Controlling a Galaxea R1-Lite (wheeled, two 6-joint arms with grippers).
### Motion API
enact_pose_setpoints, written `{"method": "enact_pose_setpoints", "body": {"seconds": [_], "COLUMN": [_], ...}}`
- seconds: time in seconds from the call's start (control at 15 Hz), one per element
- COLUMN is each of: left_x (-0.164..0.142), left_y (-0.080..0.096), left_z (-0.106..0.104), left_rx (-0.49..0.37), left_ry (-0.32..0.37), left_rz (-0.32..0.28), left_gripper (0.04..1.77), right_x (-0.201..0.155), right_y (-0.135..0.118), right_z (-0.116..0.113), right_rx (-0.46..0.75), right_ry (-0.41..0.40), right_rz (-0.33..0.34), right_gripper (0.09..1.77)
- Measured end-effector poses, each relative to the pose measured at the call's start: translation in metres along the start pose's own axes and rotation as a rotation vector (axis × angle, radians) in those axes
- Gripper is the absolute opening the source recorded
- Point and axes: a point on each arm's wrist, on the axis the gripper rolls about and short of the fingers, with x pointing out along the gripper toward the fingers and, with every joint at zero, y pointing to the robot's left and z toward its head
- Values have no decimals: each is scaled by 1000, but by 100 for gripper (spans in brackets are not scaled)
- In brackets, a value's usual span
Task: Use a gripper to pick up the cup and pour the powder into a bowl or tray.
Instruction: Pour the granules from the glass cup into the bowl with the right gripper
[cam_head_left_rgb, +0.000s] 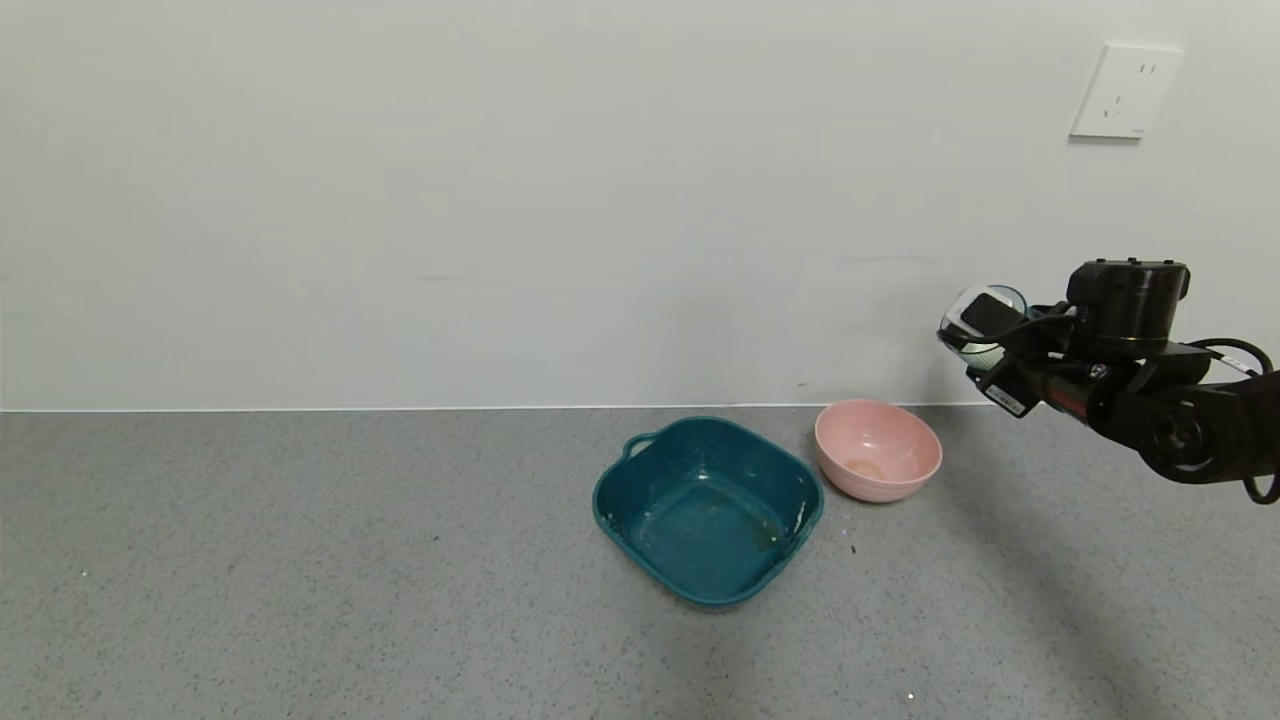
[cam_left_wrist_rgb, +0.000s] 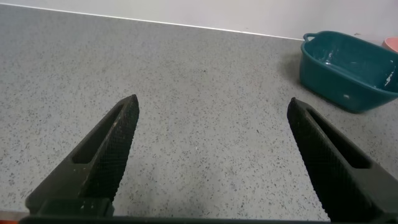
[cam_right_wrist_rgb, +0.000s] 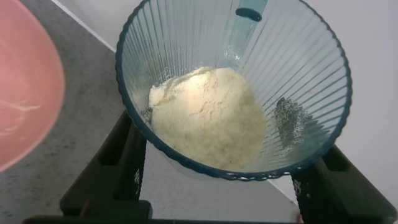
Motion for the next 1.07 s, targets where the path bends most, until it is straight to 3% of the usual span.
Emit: {"method": "enact_pose_setpoints", "body": {"seconds": [0.47, 1.07], "left_x": [0, 0], "left_y": [0, 0], "left_z": [0, 0], "left_rx": [0, 0], "left_ry": [0, 0], "left_rz": [0, 0], "left_gripper": [172, 172], "right_x": [1, -10], "right_y": [5, 33], "right_z": [13, 34], "right_rx": [-277, -507], "right_ry": [13, -16], "right_rz": [-96, -124], "right_gripper": [134, 134]}}
